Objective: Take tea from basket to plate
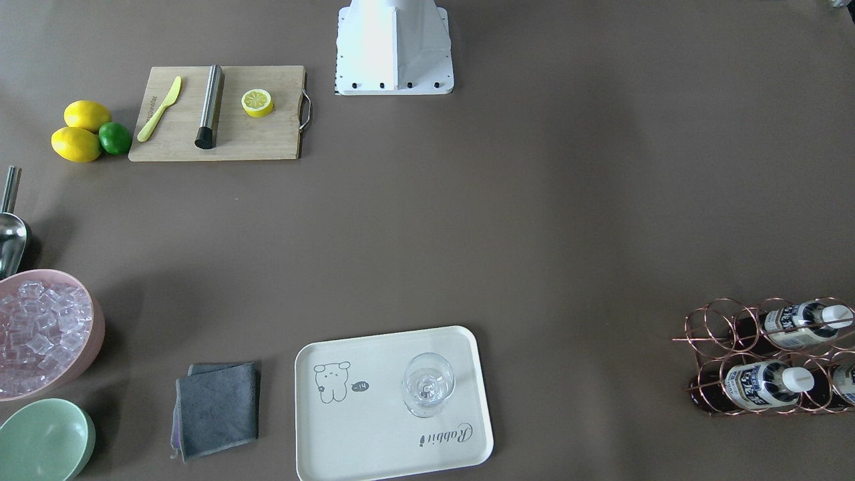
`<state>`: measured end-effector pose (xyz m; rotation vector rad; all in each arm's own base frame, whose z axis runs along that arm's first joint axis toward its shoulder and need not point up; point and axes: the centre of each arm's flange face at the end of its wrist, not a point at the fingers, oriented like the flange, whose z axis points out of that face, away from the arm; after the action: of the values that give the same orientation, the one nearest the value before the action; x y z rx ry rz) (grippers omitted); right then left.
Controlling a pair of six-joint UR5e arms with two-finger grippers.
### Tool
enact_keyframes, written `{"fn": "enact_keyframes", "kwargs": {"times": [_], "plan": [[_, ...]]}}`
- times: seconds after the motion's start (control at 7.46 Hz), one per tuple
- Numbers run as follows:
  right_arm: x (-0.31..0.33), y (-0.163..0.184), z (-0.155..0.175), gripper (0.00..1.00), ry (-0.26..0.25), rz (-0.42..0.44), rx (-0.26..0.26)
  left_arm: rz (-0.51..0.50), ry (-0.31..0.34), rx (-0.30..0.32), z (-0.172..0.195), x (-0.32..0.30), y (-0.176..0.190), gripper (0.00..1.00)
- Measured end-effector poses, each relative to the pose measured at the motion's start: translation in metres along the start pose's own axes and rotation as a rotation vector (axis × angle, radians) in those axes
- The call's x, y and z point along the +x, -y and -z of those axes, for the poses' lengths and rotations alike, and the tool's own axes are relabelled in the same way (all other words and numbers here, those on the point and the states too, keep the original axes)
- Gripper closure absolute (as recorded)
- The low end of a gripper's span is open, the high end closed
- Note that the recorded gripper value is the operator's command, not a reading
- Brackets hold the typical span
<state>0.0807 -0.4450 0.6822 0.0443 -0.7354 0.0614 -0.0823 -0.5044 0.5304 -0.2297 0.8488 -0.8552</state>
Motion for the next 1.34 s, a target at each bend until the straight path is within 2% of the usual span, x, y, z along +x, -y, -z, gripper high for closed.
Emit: {"fn": "enact_keyframes", "kwargs": {"times": [0.4, 0.54, 0.94, 1.34], "plan": [[0.000, 0.000, 0.000, 0.01, 0.000, 0.001, 0.001, 0.434, -0.067, 0.024, 0.030, 0.097, 0.024, 0.02], [-0.001, 0.001, 0.001, 0.01, 0.001, 0.002, 0.002, 0.525, -0.086, 0.022, 0.031, 0.121, 0.030, 0.03], [-0.002, 0.001, 0.002, 0.01, 0.000, 0.004, 0.004, 0.694, -0.160, 0.008, 0.006, 0.188, 0.053, 0.03], [-0.004, 0.002, 0.004, 0.01, 0.001, 0.008, 0.009, 0.765, -0.152, -0.020, -0.018, 0.232, 0.037, 0.03]]}}
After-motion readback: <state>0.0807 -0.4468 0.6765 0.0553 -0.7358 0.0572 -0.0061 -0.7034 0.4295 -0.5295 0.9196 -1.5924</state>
